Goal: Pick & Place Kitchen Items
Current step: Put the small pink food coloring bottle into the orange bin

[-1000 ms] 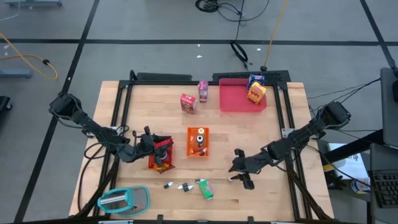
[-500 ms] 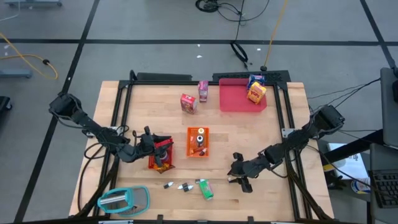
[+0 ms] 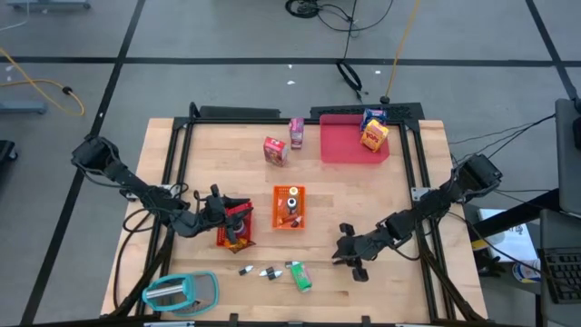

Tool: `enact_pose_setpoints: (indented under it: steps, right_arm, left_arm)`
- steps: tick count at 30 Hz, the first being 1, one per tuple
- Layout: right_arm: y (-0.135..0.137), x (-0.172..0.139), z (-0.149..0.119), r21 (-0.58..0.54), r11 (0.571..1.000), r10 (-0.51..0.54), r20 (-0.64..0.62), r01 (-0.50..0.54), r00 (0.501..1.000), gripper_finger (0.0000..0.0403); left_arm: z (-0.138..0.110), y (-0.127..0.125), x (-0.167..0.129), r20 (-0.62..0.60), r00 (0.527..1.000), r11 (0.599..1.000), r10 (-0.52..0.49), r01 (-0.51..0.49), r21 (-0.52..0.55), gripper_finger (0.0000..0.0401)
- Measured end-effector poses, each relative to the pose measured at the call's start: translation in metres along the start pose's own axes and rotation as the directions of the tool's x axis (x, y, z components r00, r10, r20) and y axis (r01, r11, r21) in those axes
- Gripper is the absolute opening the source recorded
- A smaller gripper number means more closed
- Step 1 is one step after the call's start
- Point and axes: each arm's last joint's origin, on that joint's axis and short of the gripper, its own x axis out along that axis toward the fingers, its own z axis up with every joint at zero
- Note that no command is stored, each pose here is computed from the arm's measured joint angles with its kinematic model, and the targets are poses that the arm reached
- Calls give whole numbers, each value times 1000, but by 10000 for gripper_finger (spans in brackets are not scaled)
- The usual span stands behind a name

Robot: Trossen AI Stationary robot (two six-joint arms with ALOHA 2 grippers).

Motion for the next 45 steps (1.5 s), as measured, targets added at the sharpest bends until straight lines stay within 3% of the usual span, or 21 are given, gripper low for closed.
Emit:
enact_pose_setpoints:
  steps: [3,14,31,45]
  right_arm:
    - [0,0,0,-7,1000,0,0,0,1000,39]
    - [-4,-1,8,-65,998,-3,39,5,999,39]
    - [-43,-28,97,-169,972,-105,300,161,948,39]
    - [-96,-36,116,-119,968,-168,359,223,918,39]
  left_arm:
    - [0,0,0,0,1000,1000,0,0,1,134]
    - [0,0,0,0,1000,1000,0,0,2,134]
    - [0,0,0,0,1000,1000,0,0,-3,134]
    - [0,0,0,0,1000,1000,1,-1,5,134]
